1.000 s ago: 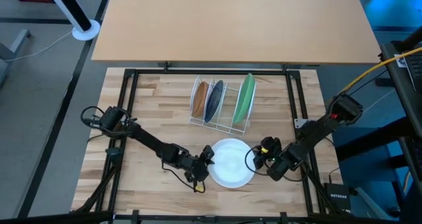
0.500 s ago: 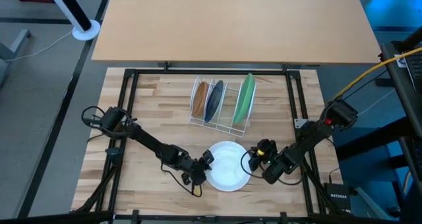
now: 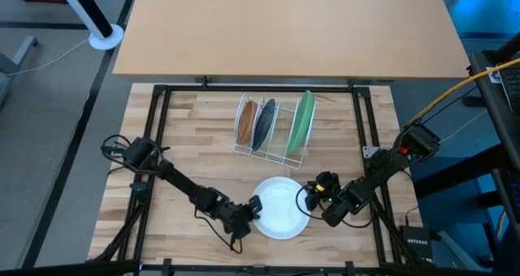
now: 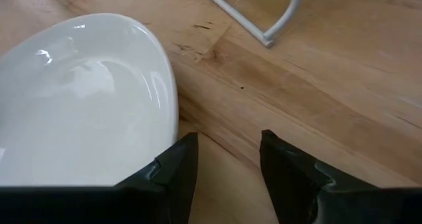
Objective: Sort dishes
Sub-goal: Put the white plate in the dish rack
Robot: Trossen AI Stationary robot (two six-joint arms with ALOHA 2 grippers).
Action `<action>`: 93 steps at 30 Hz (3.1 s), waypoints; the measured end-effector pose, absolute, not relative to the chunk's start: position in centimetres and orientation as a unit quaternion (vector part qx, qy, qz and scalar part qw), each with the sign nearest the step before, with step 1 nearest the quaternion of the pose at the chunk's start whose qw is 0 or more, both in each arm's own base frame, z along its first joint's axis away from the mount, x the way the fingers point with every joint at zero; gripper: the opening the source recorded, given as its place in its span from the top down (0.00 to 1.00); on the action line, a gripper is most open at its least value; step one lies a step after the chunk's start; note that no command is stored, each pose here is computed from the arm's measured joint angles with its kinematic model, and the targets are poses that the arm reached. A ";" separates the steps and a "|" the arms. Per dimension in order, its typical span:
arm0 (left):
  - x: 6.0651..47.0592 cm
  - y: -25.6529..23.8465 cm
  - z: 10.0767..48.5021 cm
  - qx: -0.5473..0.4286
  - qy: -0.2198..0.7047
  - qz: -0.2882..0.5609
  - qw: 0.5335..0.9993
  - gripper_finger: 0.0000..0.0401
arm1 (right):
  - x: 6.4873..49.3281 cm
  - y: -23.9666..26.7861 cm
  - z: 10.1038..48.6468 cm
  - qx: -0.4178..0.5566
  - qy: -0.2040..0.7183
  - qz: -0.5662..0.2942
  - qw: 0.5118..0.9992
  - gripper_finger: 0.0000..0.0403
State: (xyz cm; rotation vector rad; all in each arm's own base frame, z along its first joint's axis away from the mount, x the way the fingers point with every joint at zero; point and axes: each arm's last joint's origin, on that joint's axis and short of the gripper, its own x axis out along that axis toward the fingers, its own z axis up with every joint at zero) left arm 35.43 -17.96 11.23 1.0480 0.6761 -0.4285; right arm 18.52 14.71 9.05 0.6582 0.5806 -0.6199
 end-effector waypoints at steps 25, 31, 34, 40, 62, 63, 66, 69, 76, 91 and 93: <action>33.8 -18.8 18.7 0.198 0.273 -0.086 0.937 1.00 | 17.3 13.4 14.0 0.196 0.270 -0.252 0.909 0.59; 33.4 -18.6 20.4 0.141 0.258 -0.071 0.953 1.00 | 16.1 12.3 15.3 0.170 0.286 -0.258 0.907 0.59; 33.2 -18.4 21.3 0.113 0.247 -0.064 0.960 1.00 | 15.8 12.0 15.6 0.162 0.290 -0.261 0.906 0.59; 32.7 -18.0 23.2 0.074 0.224 -0.043 0.971 1.00 | 15.6 11.8 15.6 0.156 0.294 -0.264 0.905 0.59; 32.0 -13.7 29.6 -0.060 0.077 0.153 0.983 1.00 | 15.6 11.8 15.6 0.127 0.306 -0.251 0.910 0.59; 32.2 -13.3 29.6 -0.066 0.075 0.159 0.982 1.00 | 15.6 11.8 15.6 0.127 0.306 -0.251 0.910 0.59; 32.7 -12.2 29.6 -0.081 0.072 0.175 0.979 1.00 | 15.6 11.8 15.6 0.127 0.306 -0.251 0.910 0.59; 33.1 -11.2 29.8 -0.094 0.061 0.187 0.976 1.00 | 15.6 11.8 15.6 0.127 0.306 -0.251 0.910 0.59; 34.0 -8.3 29.8 -0.127 0.052 0.223 0.965 1.00 | 15.6 11.8 15.6 0.126 0.303 -0.252 0.910 0.59; 35.8 -1.1 29.2 -0.172 0.037 0.261 0.949 1.00 | 15.6 11.8 15.6 0.114 0.305 -0.249 0.912 0.59; 36.2 -0.2 28.5 -0.171 0.046 0.265 0.948 1.00 | 15.6 11.8 15.6 0.114 0.306 -0.249 0.912 0.59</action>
